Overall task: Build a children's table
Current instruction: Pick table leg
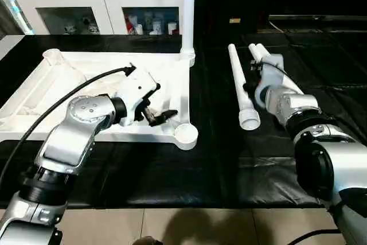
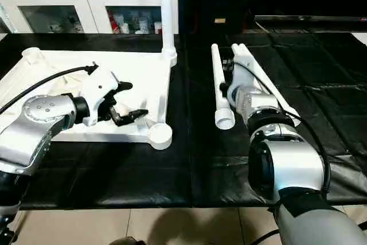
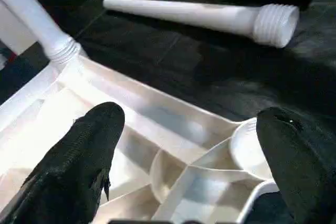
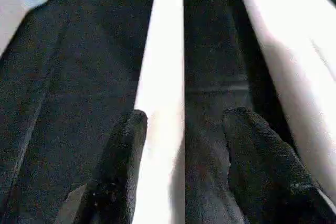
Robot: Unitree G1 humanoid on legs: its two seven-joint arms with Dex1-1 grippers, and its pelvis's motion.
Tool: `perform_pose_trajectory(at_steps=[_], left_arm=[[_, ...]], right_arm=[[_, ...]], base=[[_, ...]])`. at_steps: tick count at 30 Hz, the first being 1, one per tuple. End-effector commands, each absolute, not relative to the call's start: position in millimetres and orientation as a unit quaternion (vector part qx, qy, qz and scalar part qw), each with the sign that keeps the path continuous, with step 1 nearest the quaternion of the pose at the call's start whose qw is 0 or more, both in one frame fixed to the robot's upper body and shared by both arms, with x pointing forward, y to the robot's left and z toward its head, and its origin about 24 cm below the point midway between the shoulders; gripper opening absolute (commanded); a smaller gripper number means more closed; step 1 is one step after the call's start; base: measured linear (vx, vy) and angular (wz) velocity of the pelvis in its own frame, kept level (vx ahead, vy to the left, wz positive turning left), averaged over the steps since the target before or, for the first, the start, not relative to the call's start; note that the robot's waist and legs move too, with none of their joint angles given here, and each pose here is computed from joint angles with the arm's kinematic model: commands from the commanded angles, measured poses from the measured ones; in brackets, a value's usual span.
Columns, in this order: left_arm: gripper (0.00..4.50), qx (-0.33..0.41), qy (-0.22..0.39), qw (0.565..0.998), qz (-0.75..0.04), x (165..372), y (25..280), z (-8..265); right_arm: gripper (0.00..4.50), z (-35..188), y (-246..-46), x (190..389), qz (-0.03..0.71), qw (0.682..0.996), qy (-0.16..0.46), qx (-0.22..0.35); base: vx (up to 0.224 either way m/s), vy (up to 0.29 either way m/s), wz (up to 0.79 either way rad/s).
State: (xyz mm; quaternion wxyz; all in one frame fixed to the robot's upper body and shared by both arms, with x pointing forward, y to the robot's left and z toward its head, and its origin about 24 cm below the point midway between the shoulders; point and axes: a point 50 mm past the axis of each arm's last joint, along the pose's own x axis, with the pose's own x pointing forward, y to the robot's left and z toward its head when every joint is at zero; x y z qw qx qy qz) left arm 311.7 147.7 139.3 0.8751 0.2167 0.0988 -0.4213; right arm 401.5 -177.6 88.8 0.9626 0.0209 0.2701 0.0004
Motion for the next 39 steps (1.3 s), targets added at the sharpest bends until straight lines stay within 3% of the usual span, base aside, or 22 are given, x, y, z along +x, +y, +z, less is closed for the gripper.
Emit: perform_pose_trajectory(at_steps=[1,13,18,24,39], left_arm=[[4.50,0.217,0.099,0.871,-0.430,308,147,141],[4.50,0.216,0.105,0.870,-0.431,305,147,142],[4.50,0.216,0.107,0.869,-0.433,304,146,141],[4.50,0.216,0.108,0.867,-0.435,303,145,141],[4.50,0.200,0.101,0.873,-0.433,306,141,139]], right_arm=[[2.59,82,-175.0,398.1,0.012,0.955,0.294,0.048],[2.59,72,-177.5,388.7,0.047,0.929,0.358,0.074],[2.12,66,-182.4,383.5,0.045,0.920,0.383,0.073],[1.90,63,-185.9,381.6,0.044,0.918,0.386,0.079],[1.88,66,-191.2,383.8,0.024,0.925,0.366,0.100]], base=[[0.000,0.000,0.00],[0.000,0.000,0.00],[0.000,0.000,0.00],[0.000,0.000,0.00],[0.000,0.000,0.00]])
